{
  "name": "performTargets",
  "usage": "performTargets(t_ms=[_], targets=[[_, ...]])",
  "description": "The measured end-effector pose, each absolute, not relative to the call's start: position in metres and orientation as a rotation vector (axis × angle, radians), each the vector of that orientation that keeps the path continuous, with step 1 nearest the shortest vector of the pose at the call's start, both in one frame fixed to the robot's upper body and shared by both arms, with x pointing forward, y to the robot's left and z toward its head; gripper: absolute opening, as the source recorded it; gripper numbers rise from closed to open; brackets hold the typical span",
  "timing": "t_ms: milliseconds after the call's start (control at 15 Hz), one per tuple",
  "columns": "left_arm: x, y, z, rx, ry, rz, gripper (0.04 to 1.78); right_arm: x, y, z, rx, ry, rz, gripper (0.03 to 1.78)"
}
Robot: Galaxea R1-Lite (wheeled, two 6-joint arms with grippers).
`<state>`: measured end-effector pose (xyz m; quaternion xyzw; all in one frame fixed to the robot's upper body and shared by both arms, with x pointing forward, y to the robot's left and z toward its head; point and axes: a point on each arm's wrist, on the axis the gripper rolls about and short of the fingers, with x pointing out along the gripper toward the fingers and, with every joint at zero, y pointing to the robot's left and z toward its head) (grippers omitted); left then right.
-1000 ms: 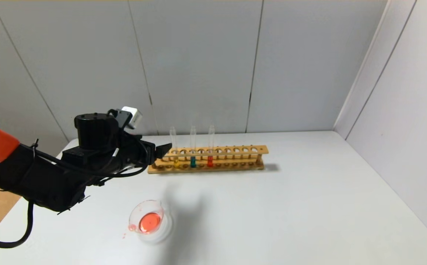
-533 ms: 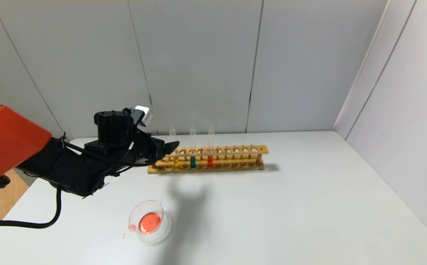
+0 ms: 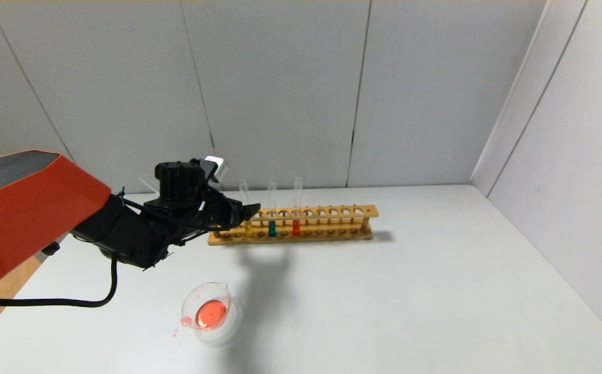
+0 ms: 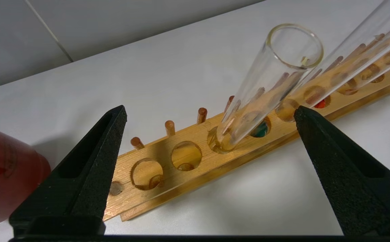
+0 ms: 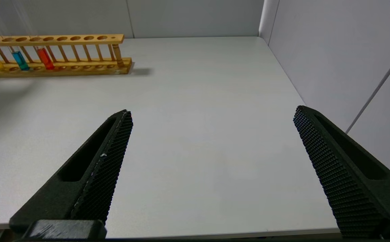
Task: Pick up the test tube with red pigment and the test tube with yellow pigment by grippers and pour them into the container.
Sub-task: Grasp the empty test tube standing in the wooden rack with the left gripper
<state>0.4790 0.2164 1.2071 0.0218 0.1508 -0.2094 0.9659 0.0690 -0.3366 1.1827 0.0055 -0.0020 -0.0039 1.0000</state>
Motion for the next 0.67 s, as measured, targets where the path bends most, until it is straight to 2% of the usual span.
performTargets(t_ms=[200, 333, 533, 667], targets=[[0.4831, 0.2147, 1.2039, 0.043, 0.307, -0.425, 1.75, 0.0690, -0.3366, 1.1827, 0.011, -0.004, -0.008, 1.75], [0.4848, 0.2110, 1.2026, 0.041, 0.306, -0.433, 1.69, 0.0690, -0.3366, 1.1827, 0.011, -0.004, -0.007, 1.75], [0.4861, 0.2070, 1.2012, 0.040, 0.305, -0.440, 1.42, 0.0690, -0.3366, 1.1827, 0.011, -0.004, -0.007, 1.75], [0.4865, 0.2061, 1.2009, 0.041, 0.304, -0.443, 1.10, 0.0690, -0.3366, 1.1827, 0.011, -0.004, -0.008, 1.75]])
